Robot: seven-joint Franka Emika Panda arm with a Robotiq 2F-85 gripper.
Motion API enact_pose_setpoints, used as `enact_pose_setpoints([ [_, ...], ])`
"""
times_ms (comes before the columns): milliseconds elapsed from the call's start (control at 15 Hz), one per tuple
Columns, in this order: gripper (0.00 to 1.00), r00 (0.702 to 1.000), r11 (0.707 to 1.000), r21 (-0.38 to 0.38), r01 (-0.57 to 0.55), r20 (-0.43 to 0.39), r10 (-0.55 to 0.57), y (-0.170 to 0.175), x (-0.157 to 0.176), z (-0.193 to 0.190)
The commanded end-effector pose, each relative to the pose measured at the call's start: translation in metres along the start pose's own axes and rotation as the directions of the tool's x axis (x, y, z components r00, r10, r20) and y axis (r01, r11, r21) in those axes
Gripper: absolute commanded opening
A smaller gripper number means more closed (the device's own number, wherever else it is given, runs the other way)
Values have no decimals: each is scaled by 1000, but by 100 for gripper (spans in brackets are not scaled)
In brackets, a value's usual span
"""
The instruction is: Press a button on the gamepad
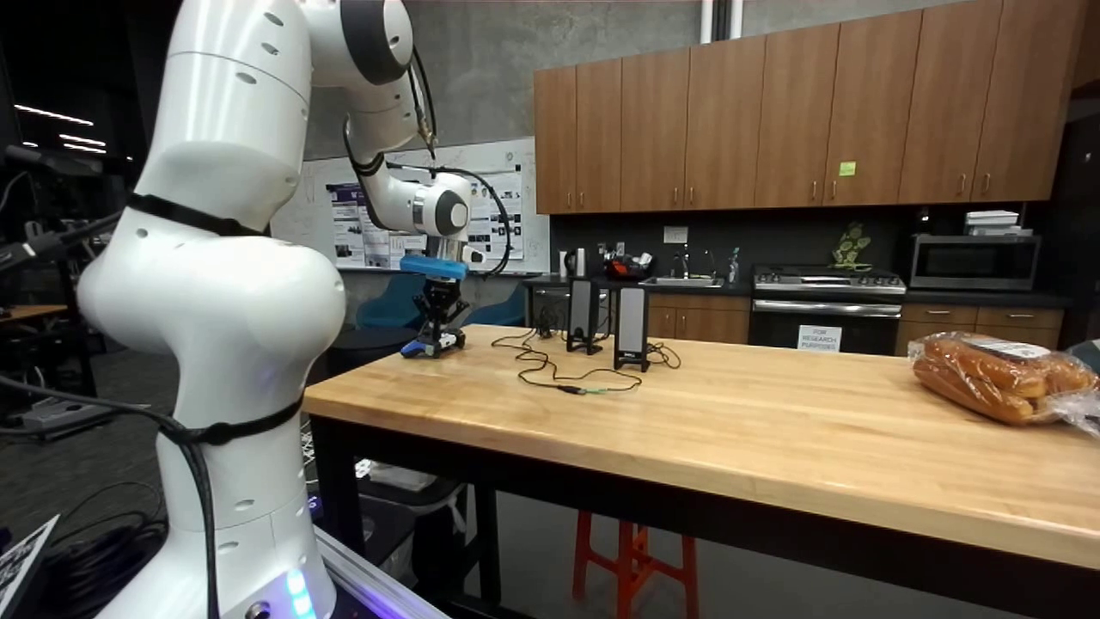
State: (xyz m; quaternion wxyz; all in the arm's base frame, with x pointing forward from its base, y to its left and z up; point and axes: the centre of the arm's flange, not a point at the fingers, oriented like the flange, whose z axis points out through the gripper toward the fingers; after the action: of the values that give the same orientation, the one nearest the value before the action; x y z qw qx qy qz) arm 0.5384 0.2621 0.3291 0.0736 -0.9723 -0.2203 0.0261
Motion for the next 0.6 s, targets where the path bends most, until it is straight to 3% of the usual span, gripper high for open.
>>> enact_pose_setpoints([
  [0, 0, 1000, 1000, 24, 13, -13, -13, 1, 0, -9],
  [533, 0, 999, 999, 22, 42, -6, -42, -5, -5, -10],
])
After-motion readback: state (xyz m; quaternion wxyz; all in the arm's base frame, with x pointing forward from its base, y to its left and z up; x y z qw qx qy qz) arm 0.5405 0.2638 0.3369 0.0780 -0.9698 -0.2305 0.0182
